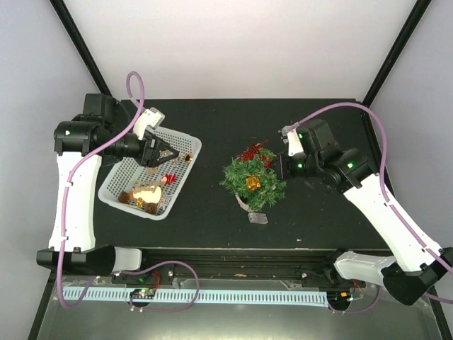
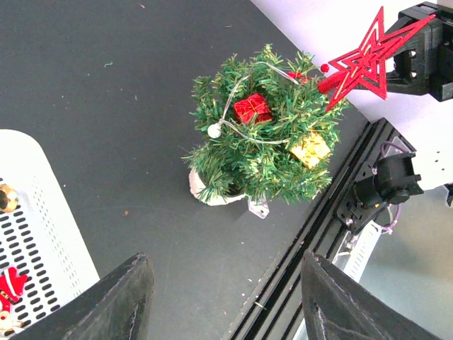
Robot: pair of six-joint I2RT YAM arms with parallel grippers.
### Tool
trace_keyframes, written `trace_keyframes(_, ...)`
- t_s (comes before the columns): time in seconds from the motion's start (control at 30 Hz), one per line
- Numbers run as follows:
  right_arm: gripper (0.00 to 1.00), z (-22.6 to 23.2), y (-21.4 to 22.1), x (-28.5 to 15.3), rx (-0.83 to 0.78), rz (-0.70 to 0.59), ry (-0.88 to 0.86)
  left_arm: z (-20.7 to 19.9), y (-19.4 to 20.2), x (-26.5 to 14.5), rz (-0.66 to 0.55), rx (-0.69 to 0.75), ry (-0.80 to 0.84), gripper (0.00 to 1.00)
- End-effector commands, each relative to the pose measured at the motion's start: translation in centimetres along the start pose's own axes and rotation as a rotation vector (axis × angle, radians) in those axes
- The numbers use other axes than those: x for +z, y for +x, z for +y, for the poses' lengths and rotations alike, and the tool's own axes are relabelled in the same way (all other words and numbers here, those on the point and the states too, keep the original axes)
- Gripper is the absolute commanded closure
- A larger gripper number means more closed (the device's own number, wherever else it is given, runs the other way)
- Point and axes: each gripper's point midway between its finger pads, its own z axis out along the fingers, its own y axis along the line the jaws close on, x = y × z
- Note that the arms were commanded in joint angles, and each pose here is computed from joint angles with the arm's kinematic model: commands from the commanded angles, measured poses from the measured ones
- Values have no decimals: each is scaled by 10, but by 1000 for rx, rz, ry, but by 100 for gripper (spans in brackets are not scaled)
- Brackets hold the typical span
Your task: Decorate the small christmas tree
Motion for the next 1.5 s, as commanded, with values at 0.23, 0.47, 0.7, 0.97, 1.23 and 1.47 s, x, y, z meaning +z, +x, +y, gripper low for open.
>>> trace_keyframes(0.23,96,-3,-2,17,-1,2,-3,1,0,-1,-14,34,-13,42)
trace_keyframes(0.47,97,-4,-7,9,-6,-20,15,6,1,2,-6,31,-24,42)
trace_keyframes(0.7,92,-5,-20,-19,-19,-74,59,18,2,4,5,33,-71,42)
trace_keyframes(0.97,69,-12,-20,-33,4,-114,98,42,8,12,48,11,-136,42)
trace_keyframes(1.23,58,-32,-13,-37,63,-131,161,89,28,27,148,-39,-247,44)
trace_keyframes(1.47,57,-54,7,-15,146,-43,219,191,56,49,326,-173,-499,50)
